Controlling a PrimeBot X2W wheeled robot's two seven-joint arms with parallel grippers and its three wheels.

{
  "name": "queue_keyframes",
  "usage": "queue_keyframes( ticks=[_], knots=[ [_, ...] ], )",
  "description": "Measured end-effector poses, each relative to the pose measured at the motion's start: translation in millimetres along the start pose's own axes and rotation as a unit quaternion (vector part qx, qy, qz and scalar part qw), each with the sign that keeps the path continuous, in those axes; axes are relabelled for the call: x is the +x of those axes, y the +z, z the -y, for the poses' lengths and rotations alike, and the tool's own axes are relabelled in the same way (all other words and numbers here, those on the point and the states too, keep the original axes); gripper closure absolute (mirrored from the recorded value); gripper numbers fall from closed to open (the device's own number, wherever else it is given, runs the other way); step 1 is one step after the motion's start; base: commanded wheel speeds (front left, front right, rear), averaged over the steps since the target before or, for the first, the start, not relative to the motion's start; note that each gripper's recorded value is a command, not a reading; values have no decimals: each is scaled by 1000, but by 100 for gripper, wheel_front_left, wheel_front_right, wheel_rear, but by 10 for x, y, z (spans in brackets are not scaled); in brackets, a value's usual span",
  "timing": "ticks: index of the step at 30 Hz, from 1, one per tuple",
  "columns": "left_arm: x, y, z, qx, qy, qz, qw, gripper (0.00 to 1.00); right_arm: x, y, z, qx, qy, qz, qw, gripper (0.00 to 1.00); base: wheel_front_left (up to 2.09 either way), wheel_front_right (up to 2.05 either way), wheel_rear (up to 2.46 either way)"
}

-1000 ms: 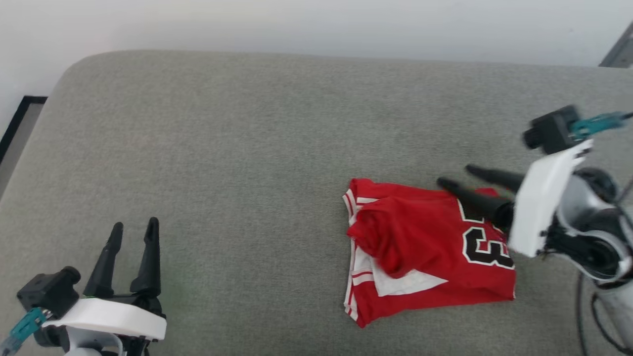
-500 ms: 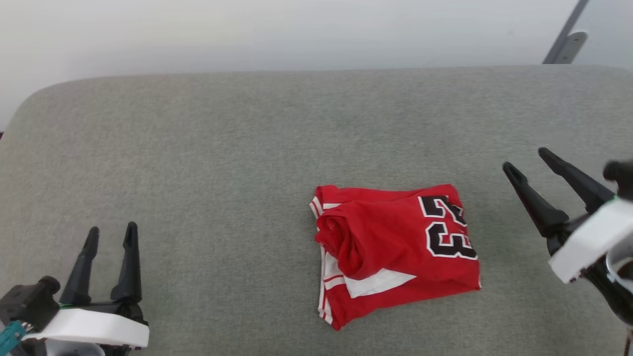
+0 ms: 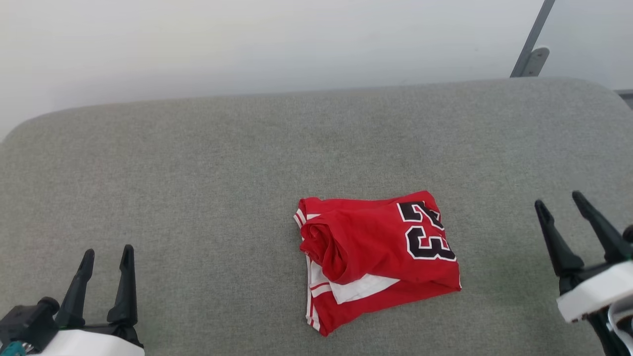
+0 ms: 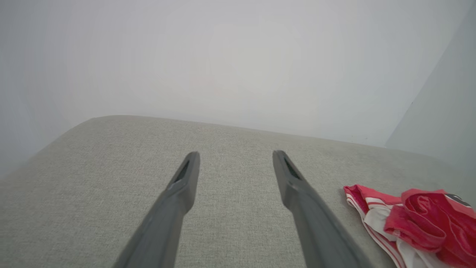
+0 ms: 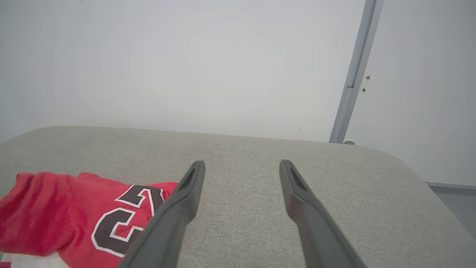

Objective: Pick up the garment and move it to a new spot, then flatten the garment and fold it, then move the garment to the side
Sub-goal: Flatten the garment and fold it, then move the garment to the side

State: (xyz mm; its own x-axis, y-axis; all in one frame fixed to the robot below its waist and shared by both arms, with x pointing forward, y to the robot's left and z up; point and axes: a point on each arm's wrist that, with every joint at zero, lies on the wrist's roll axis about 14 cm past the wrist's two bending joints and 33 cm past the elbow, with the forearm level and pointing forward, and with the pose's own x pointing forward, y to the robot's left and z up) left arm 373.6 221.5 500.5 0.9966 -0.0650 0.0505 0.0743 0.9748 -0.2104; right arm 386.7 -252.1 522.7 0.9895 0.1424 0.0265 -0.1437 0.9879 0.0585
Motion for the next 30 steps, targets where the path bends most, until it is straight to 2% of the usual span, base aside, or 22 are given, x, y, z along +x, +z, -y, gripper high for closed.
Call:
queue_keyframes(
  ticks=[10,30],
  knots=[
    [-150,37,-75,2,13,4,1000,0,-157,50,-18,15,-24,28,999,0,0,0,0],
    [-225,44,-119,-4,21,4,1000,0,-305,-70,-199,49,-34,31,998,0,0,0,0]
  ],
)
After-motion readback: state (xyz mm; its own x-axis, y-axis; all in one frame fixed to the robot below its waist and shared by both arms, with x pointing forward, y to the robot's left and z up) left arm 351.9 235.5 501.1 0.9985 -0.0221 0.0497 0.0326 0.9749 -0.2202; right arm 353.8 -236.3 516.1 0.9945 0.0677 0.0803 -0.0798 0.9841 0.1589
